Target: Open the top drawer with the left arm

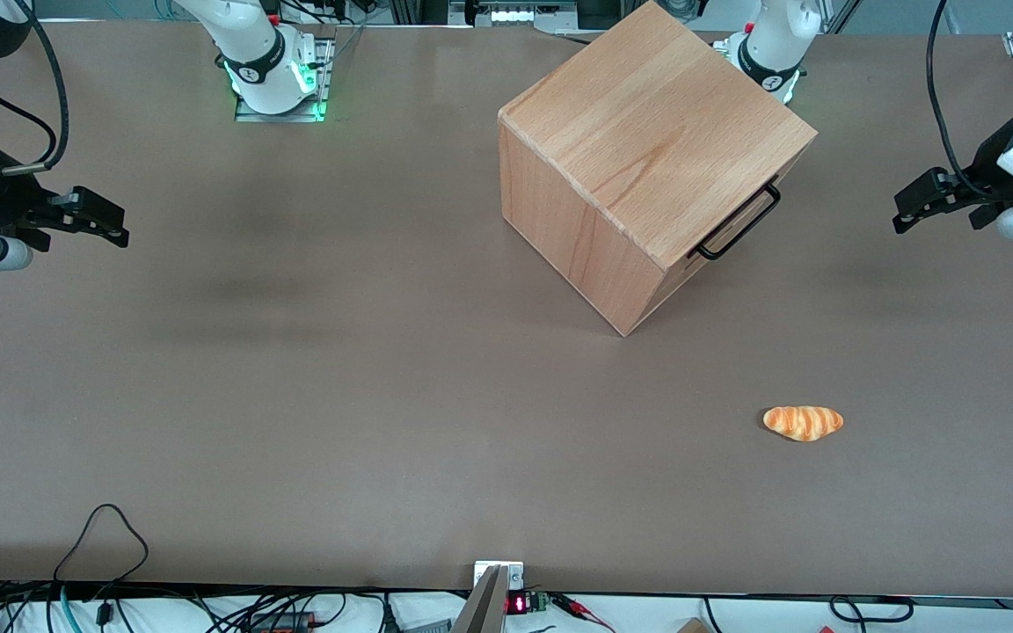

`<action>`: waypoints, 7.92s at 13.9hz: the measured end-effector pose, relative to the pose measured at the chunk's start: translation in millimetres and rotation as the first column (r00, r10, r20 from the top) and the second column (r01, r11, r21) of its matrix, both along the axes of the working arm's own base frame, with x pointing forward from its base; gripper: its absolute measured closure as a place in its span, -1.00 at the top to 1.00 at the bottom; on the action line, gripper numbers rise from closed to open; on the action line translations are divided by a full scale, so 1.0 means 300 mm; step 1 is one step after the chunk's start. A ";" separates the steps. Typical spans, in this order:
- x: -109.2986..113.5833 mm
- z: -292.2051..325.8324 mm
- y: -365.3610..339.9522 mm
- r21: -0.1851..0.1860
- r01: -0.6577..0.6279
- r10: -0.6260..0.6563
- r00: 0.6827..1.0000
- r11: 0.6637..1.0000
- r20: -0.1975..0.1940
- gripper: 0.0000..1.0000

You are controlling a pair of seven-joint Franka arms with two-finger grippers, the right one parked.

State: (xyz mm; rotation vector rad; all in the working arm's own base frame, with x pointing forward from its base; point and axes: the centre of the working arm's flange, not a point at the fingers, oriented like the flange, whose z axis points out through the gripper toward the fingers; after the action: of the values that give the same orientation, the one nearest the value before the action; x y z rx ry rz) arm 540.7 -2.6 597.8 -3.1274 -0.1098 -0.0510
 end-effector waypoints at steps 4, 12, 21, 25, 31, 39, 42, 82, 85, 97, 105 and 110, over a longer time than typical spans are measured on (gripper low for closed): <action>-0.001 -0.001 0.003 0.000 -0.002 0.002 1.000 1.000 -0.002 1.00; 0.005 -0.022 0.002 0.002 0.080 -0.080 0.997 0.997 -0.022 1.00; 0.014 -0.198 -0.086 -0.065 0.415 -0.420 0.900 0.908 -0.116 1.00; -0.001 -0.289 -0.155 -0.178 0.488 -0.511 0.852 0.855 -0.116 1.00; -0.015 -0.396 -0.215 -0.216 0.551 -0.581 0.806 0.806 -0.115 1.00; -0.032 -0.537 -0.248 -0.268 0.631 -0.670 0.738 0.728 -0.081 1.00; -0.044 -0.557 -0.272 -0.282 0.671 -0.712 0.698 0.686 -0.074 1.00; -0.060 -0.725 -0.339 -0.268 0.743 -0.778 0.627 0.613 -0.043 1.00; -0.059 -0.725 -0.339 -0.266 0.744 -0.778 0.626 0.613 -0.041 1.00; 0.004 -0.695 -0.229 -0.173 0.752 -0.756 0.652 0.636 0.054 1.00; 0.130 -0.652 -0.009 0.009 0.627 -0.612 0.758 0.779 0.226 1.00; 0.177 -0.648 0.075 0.018 0.589 -0.575 0.781 0.808 0.242 1.00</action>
State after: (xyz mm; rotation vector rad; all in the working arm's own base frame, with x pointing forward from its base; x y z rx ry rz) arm 593.8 20.0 403.4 -3.0537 0.8797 -0.4331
